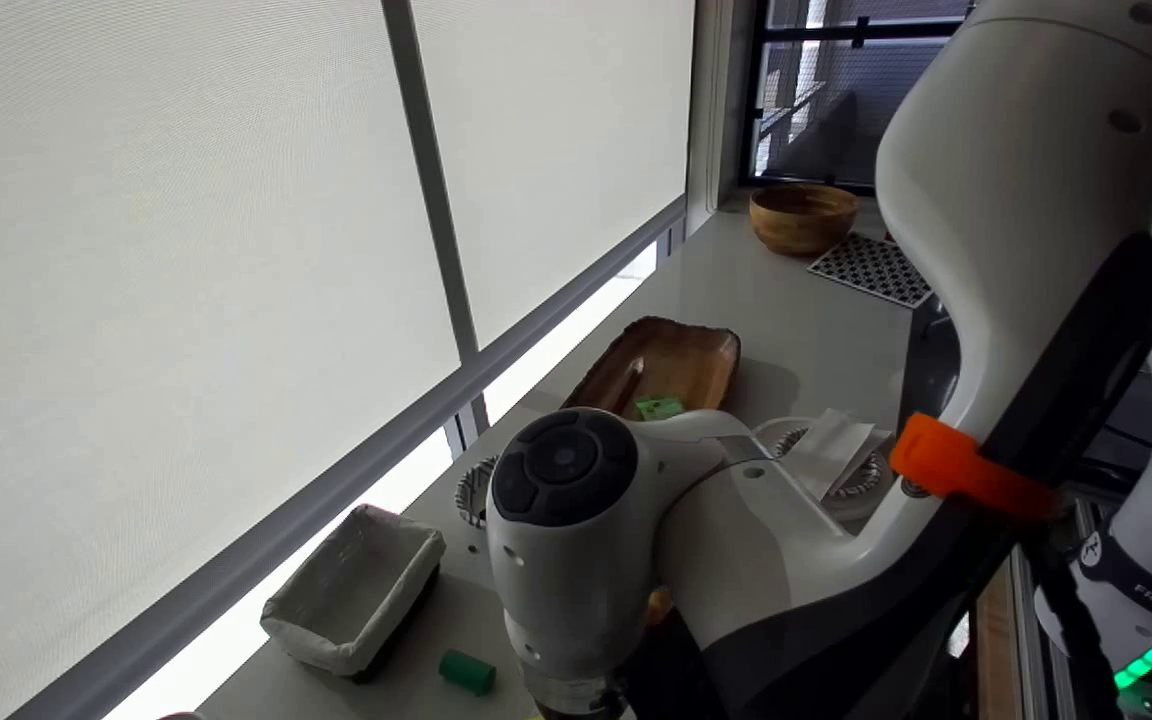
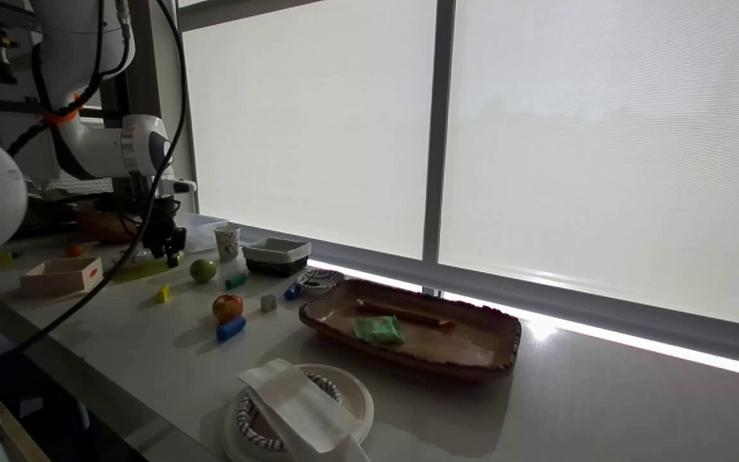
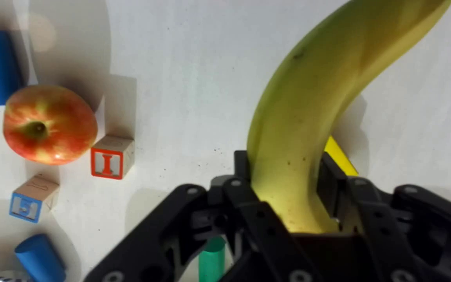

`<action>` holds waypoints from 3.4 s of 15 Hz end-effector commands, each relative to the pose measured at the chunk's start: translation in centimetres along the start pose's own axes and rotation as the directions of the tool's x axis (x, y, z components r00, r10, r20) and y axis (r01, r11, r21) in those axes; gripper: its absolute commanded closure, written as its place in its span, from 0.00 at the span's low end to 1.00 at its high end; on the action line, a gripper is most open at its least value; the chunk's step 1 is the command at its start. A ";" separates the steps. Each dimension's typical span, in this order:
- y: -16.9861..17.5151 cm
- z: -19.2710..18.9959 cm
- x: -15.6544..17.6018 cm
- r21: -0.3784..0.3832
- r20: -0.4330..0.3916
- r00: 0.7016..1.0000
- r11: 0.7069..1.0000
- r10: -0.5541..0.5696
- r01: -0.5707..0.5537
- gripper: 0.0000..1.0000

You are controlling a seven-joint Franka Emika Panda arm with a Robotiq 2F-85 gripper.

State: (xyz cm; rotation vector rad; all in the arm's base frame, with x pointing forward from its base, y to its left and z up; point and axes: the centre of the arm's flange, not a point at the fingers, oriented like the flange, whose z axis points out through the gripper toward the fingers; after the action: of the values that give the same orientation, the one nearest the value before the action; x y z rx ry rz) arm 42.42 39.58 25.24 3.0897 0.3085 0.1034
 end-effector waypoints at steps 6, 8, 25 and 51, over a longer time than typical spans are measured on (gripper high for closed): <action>-4.9 1.1 0.3 0.103 0.020 0.992 0.987 -0.123 0.120 0.81; -5.6 1.8 1.0 0.137 0.010 0.983 0.974 -0.182 0.179 0.81; -7.1 5.7 2.1 0.130 0.070 0.966 0.962 -0.250 0.239 0.81; -8.9 2.6 4.1 0.165 0.094 0.903 0.901 -0.419 0.401 0.00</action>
State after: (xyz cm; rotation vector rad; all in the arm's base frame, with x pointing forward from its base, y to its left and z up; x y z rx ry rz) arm 43.85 49.33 21.66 3.0793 0.9129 -0.0720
